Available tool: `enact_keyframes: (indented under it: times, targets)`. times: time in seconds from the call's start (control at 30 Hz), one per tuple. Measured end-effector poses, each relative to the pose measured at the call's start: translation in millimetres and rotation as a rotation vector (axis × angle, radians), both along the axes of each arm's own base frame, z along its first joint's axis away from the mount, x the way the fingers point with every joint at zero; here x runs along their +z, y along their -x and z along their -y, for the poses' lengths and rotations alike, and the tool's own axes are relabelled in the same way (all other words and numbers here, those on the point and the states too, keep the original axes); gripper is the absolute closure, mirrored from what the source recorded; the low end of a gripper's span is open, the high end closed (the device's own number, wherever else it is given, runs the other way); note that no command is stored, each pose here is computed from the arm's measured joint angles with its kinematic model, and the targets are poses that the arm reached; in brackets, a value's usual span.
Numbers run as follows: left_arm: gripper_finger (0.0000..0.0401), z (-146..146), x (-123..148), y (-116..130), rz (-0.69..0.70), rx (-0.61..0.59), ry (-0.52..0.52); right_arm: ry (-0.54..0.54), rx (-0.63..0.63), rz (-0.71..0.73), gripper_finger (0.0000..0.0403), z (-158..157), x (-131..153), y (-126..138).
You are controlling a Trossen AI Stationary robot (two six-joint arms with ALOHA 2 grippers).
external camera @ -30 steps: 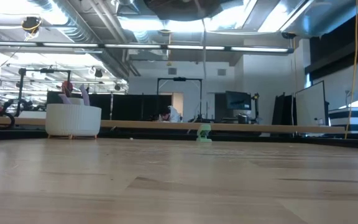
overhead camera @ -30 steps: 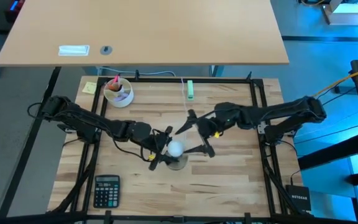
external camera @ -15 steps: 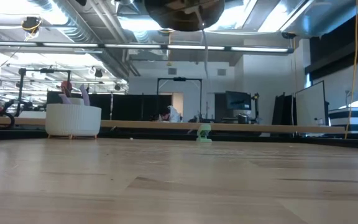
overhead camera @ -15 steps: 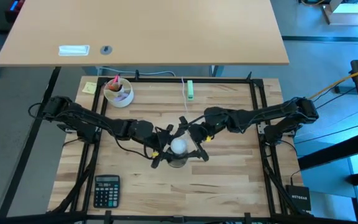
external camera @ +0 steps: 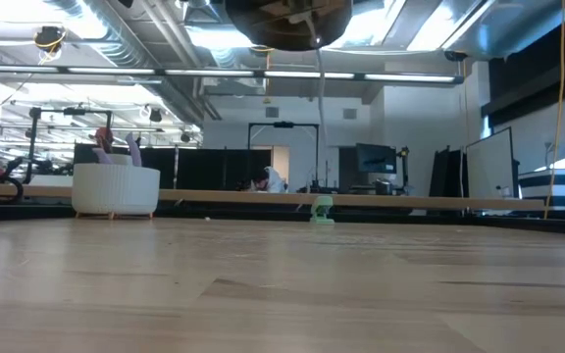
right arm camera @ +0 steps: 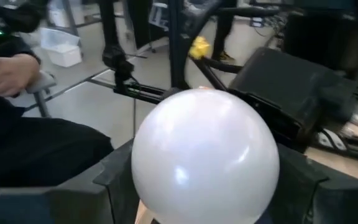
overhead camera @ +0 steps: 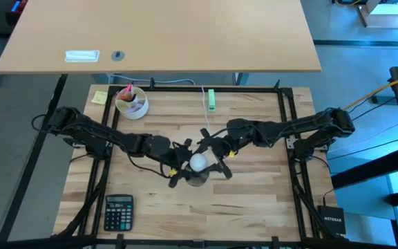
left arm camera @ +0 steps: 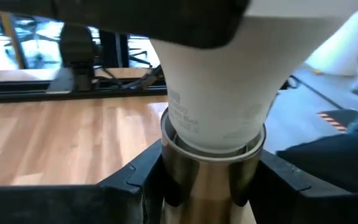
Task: Screw lightbulb
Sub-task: Insert the lightbulb into the lamp
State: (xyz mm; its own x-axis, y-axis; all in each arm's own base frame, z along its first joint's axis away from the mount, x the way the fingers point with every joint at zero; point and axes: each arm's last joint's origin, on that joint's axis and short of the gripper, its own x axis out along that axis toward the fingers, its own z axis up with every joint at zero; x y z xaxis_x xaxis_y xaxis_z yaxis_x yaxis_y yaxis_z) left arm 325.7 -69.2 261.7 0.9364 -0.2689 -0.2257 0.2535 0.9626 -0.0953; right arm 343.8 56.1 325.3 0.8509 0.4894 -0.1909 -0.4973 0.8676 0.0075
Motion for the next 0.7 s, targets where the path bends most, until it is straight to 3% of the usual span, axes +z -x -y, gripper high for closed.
enact_keyframes:
  times: [0.2, 0.53, 0.7]
  targets:
    - [0.0237, -1.4, -3.8, 0.9, -0.024, 0.169, -0.04, 0.014, -0.194, -0.076, 0.0147, 4.9, -4.5, 0.8]
    - [0.0237, -6.2, -2.5, 4.3, 0.007, 0.613, -0.139, 0.025, -0.643, -0.113, 0.0147, 17.4, -6.9, 1.0]
    - [0.0237, -6.5, -1.0, 4.8, 0.027, 0.684, -0.106, 0.008, -0.708, -0.102, 0.0147, 19.1, -6.6, 0.6]
